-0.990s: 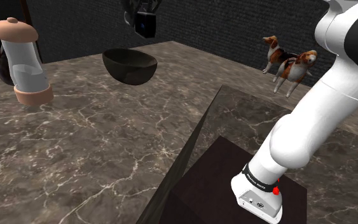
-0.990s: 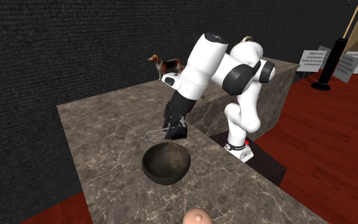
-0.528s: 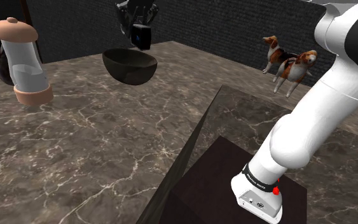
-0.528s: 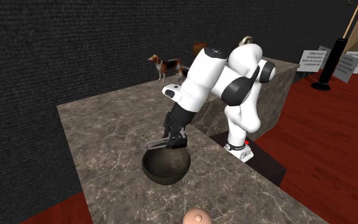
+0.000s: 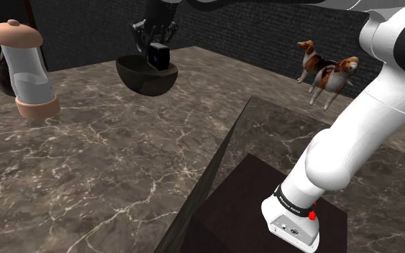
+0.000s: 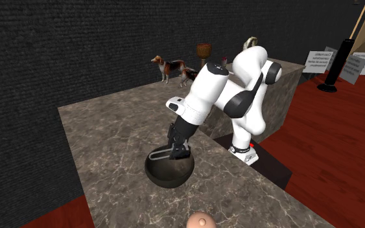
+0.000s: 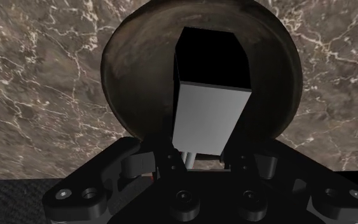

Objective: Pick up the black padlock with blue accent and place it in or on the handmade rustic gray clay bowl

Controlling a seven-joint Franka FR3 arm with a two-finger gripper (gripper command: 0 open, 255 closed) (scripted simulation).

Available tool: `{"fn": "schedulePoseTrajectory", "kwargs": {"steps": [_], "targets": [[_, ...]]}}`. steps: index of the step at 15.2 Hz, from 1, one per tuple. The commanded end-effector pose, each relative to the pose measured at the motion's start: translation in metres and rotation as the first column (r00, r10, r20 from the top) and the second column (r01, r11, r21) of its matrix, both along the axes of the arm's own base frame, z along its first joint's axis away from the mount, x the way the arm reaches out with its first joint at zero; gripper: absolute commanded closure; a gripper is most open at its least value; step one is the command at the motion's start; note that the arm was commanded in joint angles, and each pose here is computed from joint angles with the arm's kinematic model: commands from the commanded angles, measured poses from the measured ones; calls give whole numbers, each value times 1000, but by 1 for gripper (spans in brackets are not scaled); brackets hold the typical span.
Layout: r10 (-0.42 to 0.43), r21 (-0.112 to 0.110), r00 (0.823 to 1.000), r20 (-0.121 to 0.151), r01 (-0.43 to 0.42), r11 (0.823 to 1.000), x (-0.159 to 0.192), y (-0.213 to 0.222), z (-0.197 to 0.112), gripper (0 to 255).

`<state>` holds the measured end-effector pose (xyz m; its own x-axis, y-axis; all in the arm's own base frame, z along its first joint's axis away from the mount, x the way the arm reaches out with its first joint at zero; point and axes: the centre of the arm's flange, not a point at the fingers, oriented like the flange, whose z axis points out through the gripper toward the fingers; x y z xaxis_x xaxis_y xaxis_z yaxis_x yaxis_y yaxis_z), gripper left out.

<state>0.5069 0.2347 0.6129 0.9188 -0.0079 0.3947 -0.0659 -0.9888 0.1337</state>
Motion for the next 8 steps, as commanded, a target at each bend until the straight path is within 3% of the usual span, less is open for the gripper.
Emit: {"fn": "schedulePoseTrajectory", "kwargs": {"steps": [1, 7, 8], "targets": [[0, 0, 1000, 1, 0, 1000, 0, 1, -4, 255], [0, 0, 1000, 1, 0, 1000, 0, 1, -4, 255], [0, 0, 1000, 1, 0, 1000, 0, 1, -4, 0]]}}
